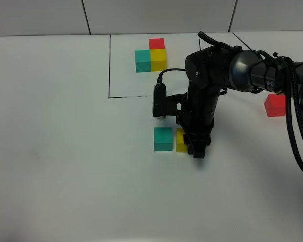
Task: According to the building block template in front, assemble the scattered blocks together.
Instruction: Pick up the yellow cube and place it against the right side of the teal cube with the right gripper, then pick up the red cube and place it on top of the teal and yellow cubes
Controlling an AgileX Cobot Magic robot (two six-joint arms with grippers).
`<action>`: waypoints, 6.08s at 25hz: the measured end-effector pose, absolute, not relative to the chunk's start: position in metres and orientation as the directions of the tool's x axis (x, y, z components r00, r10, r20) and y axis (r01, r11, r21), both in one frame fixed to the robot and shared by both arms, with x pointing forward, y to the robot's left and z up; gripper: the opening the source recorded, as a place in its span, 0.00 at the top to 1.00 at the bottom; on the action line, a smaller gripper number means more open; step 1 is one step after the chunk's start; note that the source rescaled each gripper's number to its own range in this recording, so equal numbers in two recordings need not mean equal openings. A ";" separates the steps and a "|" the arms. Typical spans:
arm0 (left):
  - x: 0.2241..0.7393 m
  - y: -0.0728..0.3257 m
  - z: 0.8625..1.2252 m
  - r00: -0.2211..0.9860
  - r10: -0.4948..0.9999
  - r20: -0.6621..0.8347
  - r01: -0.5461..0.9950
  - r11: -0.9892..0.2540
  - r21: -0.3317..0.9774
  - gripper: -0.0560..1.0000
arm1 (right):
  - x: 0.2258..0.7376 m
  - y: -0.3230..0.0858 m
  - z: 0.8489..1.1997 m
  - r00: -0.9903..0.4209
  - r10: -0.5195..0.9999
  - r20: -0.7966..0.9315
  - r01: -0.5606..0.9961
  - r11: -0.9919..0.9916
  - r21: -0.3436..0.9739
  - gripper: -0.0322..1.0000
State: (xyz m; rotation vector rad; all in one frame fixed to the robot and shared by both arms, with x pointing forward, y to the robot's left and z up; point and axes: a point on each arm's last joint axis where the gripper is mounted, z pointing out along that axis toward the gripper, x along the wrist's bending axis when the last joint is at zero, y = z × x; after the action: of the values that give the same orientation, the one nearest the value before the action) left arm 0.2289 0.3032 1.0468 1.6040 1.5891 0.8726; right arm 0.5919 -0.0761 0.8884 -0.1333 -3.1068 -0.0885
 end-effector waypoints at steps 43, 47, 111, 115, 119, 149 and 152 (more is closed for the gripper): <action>0.229 0.303 1.047 0.018 1.000 -0.015 0.524 0.004 0.852 0.19 | 0.592 -0.073 0.888 -0.997 0.075 0.015 0.076 0.995 0.066 0.95; 0.229 0.303 1.047 0.018 1.000 -0.015 0.524 0.004 0.852 0.19 | 0.592 -0.073 0.888 -0.997 0.074 0.015 0.075 0.995 0.066 0.95; 0.229 0.303 1.047 0.018 1.000 -0.015 0.524 0.004 0.852 0.19 | 0.617 -0.116 0.963 -0.815 0.538 -0.213 0.511 0.842 0.174 0.00; 0.229 0.303 1.047 0.018 1.000 -0.015 0.524 0.004 0.852 0.19 | 0.638 -0.169 0.971 -0.527 0.831 -0.179 0.784 0.557 0.274 0.00; 0.229 0.303 1.047 0.018 1.000 -0.015 0.524 0.004 0.852 0.19 | 0.647 -0.226 0.964 -0.231 0.965 -0.122 0.926 0.257 0.278 0.00; 0.229 0.303 1.047 0.018 1.000 -0.015 0.524 0.003 0.852 0.19 | 0.659 -0.303 0.917 -0.118 0.993 0.029 0.939 0.102 0.328 0.00; 0.229 0.303 1.047 0.018 1.000 -0.015 0.524 0.003 0.852 0.19 | 0.661 -0.303 0.914 -0.112 0.993 0.029 0.938 0.096 0.333 0.00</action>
State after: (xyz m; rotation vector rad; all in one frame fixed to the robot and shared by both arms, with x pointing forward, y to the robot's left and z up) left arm 0.2289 0.3032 1.0468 1.6043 1.5889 0.8728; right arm 0.6606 -0.3035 0.9145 -2.2147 -2.4668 -0.4562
